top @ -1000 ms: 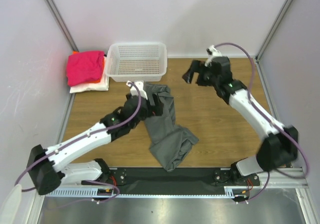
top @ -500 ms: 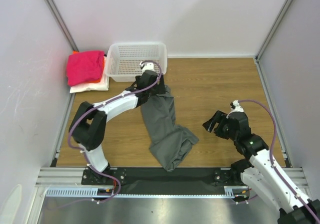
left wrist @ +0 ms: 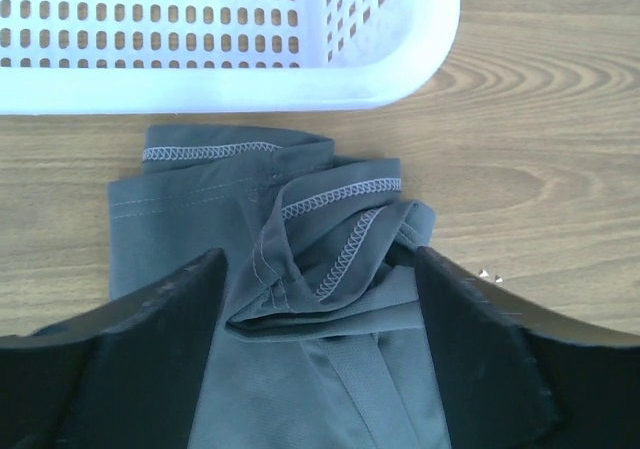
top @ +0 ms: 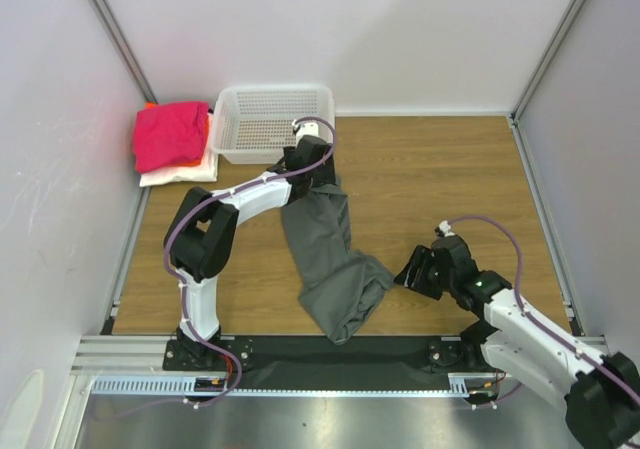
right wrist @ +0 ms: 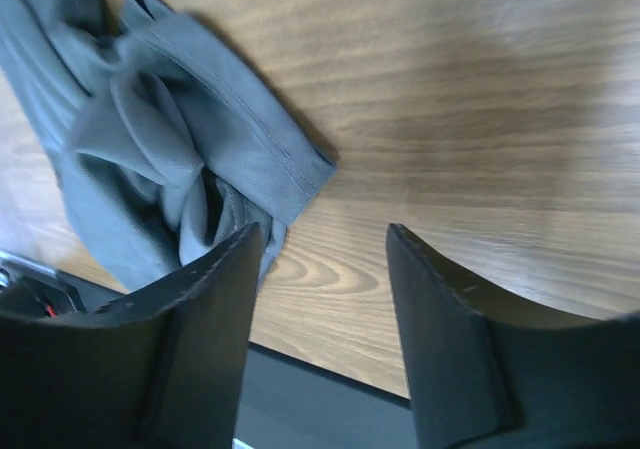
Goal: Fold and stack the t-shirts
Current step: Flatten the tshirt out
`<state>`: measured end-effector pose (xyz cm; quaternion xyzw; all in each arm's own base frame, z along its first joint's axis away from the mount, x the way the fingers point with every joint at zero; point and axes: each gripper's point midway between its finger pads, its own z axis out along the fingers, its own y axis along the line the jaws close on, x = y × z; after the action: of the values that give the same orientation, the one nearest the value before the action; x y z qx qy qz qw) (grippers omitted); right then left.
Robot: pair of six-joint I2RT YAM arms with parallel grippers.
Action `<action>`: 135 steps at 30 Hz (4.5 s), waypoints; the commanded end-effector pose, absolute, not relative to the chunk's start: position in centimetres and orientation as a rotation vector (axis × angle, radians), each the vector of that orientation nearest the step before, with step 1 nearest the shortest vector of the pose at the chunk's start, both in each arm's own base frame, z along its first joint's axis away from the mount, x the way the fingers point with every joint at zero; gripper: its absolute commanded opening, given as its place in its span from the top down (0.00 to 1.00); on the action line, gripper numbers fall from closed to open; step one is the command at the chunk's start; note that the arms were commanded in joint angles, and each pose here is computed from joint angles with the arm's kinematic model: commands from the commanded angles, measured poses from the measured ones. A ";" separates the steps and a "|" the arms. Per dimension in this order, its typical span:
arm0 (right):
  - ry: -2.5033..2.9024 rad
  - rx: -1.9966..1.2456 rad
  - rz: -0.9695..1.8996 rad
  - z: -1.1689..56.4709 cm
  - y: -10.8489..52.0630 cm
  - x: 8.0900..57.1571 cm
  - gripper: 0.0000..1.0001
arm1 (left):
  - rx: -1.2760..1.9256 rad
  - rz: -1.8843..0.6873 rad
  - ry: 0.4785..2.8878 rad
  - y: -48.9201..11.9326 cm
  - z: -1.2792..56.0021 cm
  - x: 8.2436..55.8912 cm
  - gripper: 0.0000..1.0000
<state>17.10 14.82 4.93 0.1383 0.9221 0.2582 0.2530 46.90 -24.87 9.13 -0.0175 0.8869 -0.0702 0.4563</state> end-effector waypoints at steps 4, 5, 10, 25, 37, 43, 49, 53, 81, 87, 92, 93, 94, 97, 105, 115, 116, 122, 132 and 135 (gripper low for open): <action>2.471 0.341 0.758 6.0 17.3 18.9 0.46 | -0.078 -0.120 2.151 -23.8 9.2 47.7 0.35; 2.474 0.338 0.759 6.0 17.5 18.9 0.46 | -0.077 -0.114 2.151 -23.7 9.2 47.7 0.37; 2.468 0.358 0.726 5.4 17.4 19.2 0.46 | -0.078 -0.077 2.156 -23.2 8.5 47.7 0.63; 2.490 0.332 0.734 3.7 18.9 20.5 0.69 | -0.068 -0.024 2.162 -20.9 8.1 47.2 1.00; 2.414 0.364 0.567 5.4 15.8 24.6 1.00 | -0.167 -0.004 2.095 -16.7 11.9 42.5 1.00; 2.260 0.398 0.453 9.7 10.8 31.1 1.00 | -0.320 -0.004 2.121 -13.2 10.9 36.9 1.00; 2.228 0.316 0.436 12.0 9.7 38.1 1.00 | -0.538 -0.047 2.097 -8.9 10.0 29.7 1.00; 2.250 0.248 0.421 10.9 10.1 42.7 1.00 | -0.672 -0.086 2.096 -6.9 8.9 25.8 1.00; 2.428 -0.145 0.335 8.6 17.2 41.9 0.24 | -0.628 0.002 2.063 -5.3 11.6 26.1 0.01; 2.494 -0.181 0.186 5.6 17.7 42.0 0.30 | -0.634 -0.041 2.063 -5.5 10.9 25.6 0.00; 2.502 -0.145 0.178 5.9 17.7 41.3 0.87 | -0.619 -0.068 2.074 -5.9 10.7 25.5 0.00; 2.496 -0.139 0.174 6.4 17.5 40.9 0.92 | -0.611 -0.080 2.074 -6.1 10.8 25.7 0.00; 2.508 -0.134 0.163 6.2 17.2 40.1 0.96 | -0.604 -0.083 2.074 -6.2 10.9 25.8 0.00; 2.469 -0.096 0.178 8.8 16.4 37.7 1.00 | -0.583 -0.092 2.078 -6.6 11.1 26.2 0.00; 2.403 0.072 0.321 12.0 13.4 27.6 0.95 | -0.515 -0.115 2.081 -8.0 11.4 27.8 0.00; 2.507 0.174 0.756 10.4 15.8 16.1 0.22 | -0.434 -0.145 2.081 -9.5 12.3 29.4 0.00; 2.492 0.195 0.711 10.8 15.2 16.4 0.05 | -0.428 -0.140 2.091 -9.6 12.0 29.5 0.00; 2.346 0.248 0.433 15.8 13.4 23.3 0.00 | -0.356 -0.143 2.166 -10.7 10.7 29.7 0.00; 2.244 0.391 0.457 18.5 12.9 35.5 0.00 | -0.190 -0.131 2.422 -12.8 8.8 28.9 0.00; 2.331 0.421 0.419 16.6 12.7 36.9 0.01 | -0.158 -0.155 2.506 -13.2 8.3 27.5 0.02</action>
<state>34.30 12.16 14.57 0.1711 0.9136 0.1487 0.3376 28.81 -12.65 7.98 -0.0843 0.9321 -0.0439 0.3496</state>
